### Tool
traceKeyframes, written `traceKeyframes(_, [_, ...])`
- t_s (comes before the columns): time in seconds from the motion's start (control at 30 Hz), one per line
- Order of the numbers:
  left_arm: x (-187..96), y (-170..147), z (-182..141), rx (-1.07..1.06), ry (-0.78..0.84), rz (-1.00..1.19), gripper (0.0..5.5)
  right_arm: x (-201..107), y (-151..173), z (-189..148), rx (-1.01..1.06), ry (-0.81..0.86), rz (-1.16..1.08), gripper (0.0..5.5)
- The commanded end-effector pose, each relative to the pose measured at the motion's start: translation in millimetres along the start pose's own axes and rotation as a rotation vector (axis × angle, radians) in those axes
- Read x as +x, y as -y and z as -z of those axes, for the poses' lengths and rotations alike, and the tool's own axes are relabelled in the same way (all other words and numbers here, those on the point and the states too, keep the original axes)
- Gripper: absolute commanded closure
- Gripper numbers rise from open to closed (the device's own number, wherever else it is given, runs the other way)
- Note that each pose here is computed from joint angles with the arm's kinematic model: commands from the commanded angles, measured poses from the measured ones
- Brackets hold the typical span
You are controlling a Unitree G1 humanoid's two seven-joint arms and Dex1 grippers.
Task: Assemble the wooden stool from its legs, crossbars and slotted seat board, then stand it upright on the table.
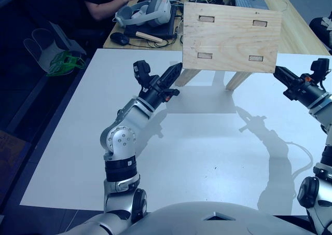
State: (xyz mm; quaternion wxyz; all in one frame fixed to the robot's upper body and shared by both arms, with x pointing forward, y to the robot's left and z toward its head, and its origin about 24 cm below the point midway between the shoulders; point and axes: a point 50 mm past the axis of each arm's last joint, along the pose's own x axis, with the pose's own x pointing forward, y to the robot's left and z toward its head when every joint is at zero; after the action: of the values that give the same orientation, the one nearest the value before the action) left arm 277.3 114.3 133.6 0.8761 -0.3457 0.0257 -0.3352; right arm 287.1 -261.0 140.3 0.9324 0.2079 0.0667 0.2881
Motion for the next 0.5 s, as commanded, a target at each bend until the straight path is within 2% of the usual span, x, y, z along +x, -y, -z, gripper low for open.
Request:
traceKeyframes(0.03, [21.9,31.8,12.3,-0.065,-0.072,0.190,5.45,29.6,-37.2,-3.5,0.038,0.031,-0.269,5.50])
traceKeyframes(0.5, [22.4,30.9,10.3,-0.080,-0.052,0.183,5.45,29.6,-37.4,-3.9,0.046,0.037,-0.268,5.50])
